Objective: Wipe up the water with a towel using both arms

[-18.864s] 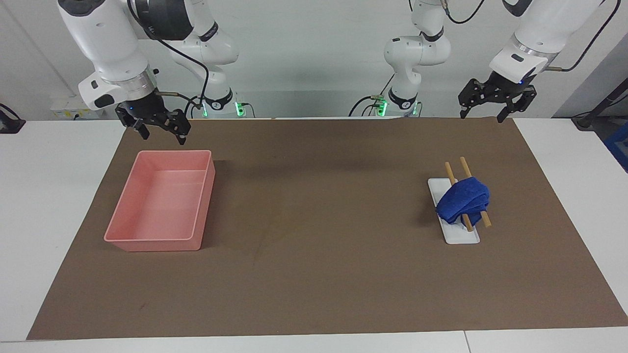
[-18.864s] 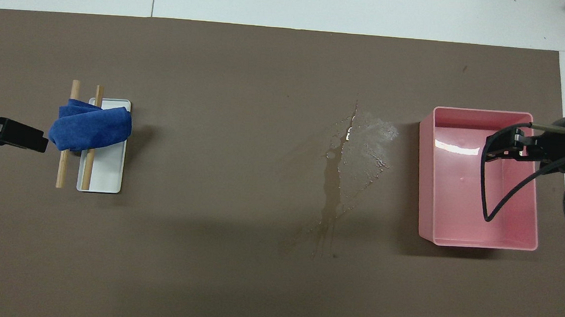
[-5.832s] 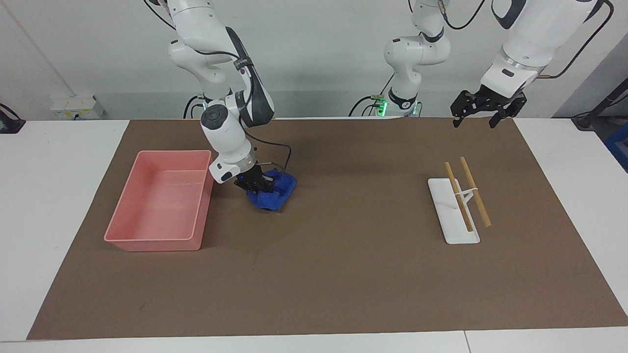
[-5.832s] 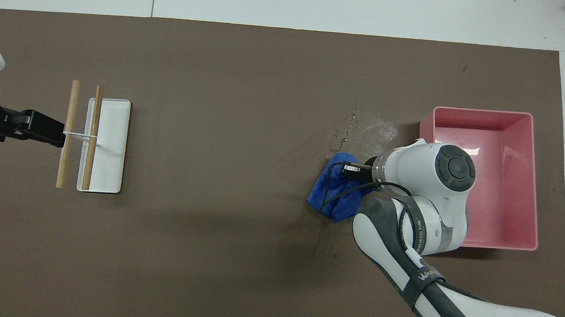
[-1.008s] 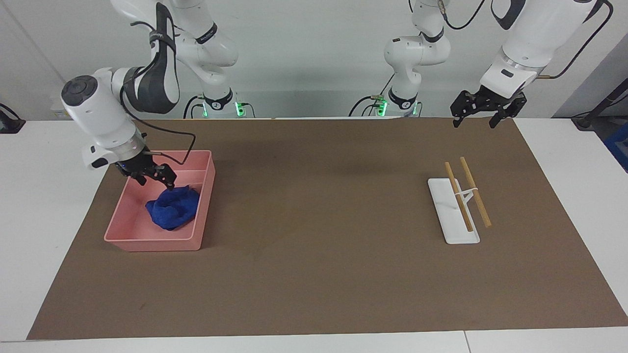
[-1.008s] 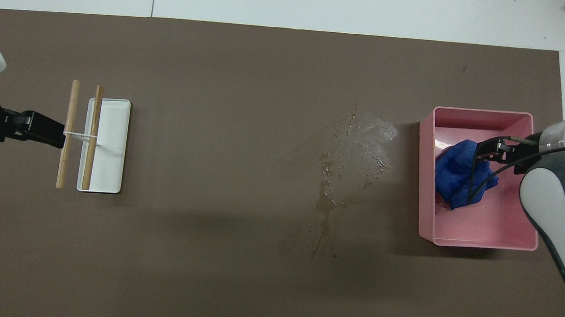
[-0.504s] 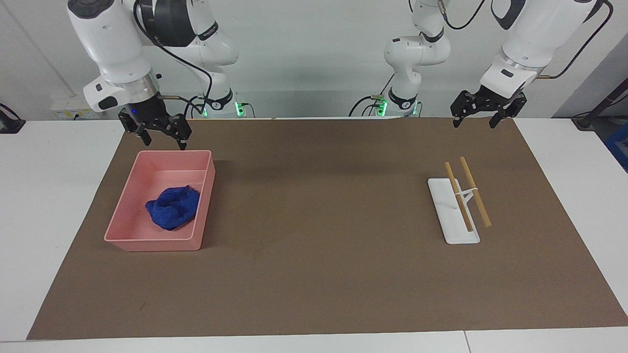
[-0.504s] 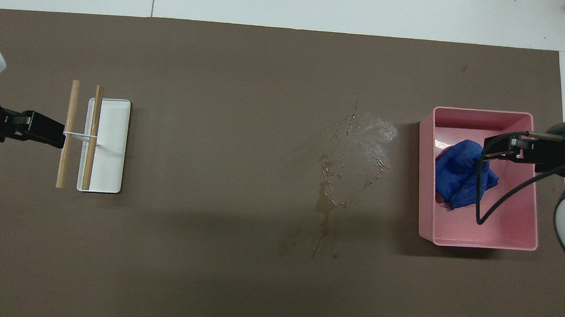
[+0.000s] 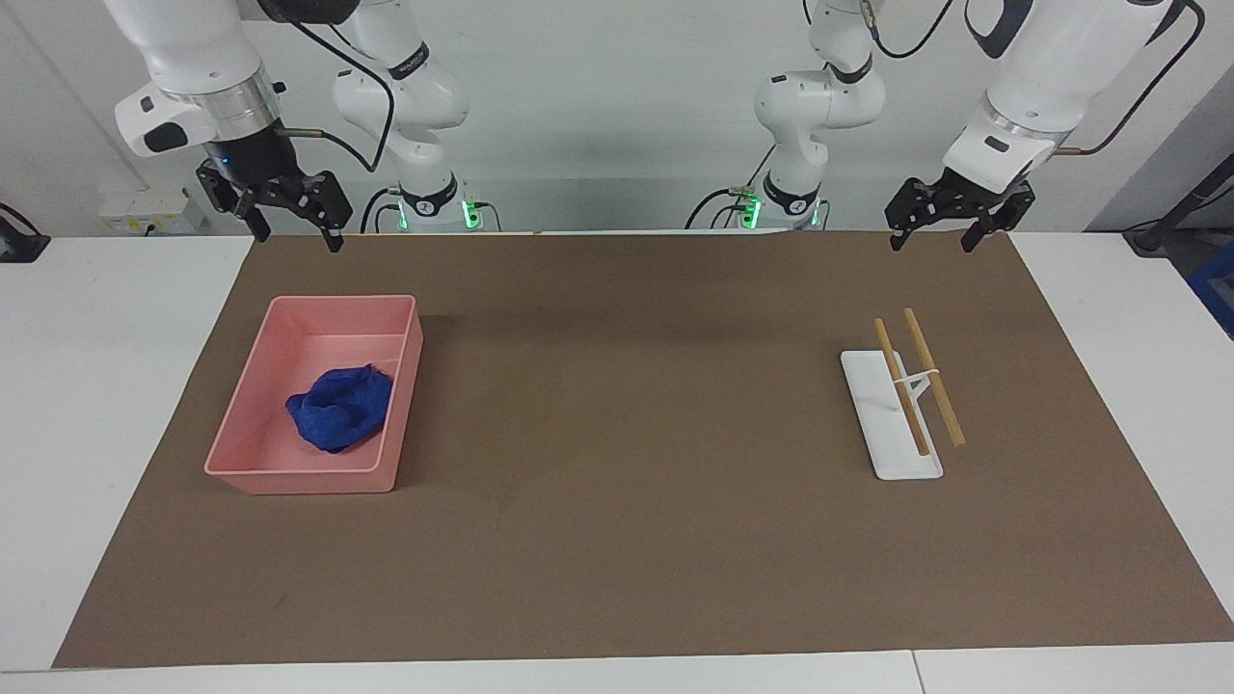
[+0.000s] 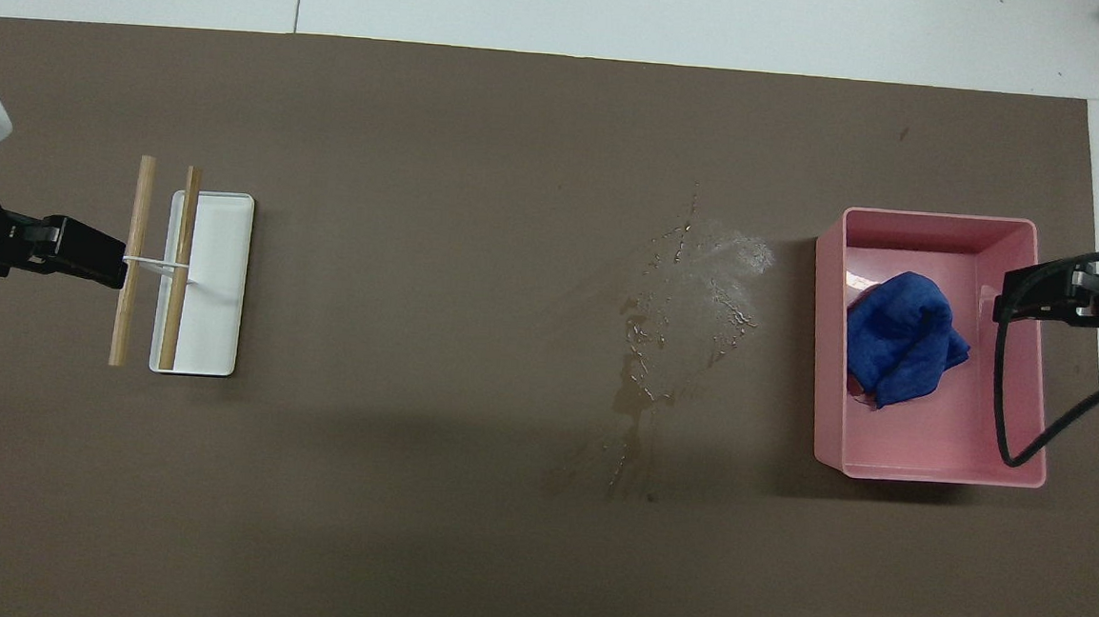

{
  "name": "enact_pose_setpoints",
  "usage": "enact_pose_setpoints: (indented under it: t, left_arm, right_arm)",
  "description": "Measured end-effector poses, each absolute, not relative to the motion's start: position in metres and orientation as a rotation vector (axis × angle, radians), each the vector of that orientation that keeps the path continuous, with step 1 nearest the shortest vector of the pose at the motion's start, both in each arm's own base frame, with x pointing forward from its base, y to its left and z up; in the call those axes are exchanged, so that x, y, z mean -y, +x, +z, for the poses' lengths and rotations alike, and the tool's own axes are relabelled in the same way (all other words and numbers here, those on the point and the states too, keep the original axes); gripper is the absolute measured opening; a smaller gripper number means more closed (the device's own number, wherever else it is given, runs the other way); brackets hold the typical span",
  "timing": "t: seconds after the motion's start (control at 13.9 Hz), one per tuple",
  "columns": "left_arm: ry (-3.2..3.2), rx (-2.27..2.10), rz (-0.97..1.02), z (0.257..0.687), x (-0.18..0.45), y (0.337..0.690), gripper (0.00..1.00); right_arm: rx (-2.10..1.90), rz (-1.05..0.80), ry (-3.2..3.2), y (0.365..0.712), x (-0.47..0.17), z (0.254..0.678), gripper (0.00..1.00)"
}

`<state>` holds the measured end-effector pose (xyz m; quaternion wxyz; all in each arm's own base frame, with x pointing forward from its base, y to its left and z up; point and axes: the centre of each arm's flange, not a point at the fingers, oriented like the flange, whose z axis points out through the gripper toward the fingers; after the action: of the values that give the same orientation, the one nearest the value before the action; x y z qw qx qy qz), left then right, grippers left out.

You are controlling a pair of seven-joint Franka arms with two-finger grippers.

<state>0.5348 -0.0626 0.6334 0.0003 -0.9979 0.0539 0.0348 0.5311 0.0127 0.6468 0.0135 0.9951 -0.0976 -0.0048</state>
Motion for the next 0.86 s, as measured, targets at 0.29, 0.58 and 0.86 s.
enact_pose_setpoints:
  t: [0.29, 0.58, 0.86]
  left_arm:
    - [-3.134, -0.169, 0.109, 0.633, 0.063, 0.535, 1.00]
    - [-3.134, -0.169, 0.109, 0.633, 0.063, 0.535, 1.00]
    - [-3.134, -0.169, 0.109, 0.633, 0.063, 0.535, 1.00]
  right_arm:
    - [0.286, -0.073, 3.102, 0.529, -0.014, 0.634, 0.98]
    - [0.285, -0.085, 3.102, 0.529, -0.014, 0.631, 0.98]
    - [0.284, -0.086, 3.102, 0.528, -0.015, 0.631, 0.99]
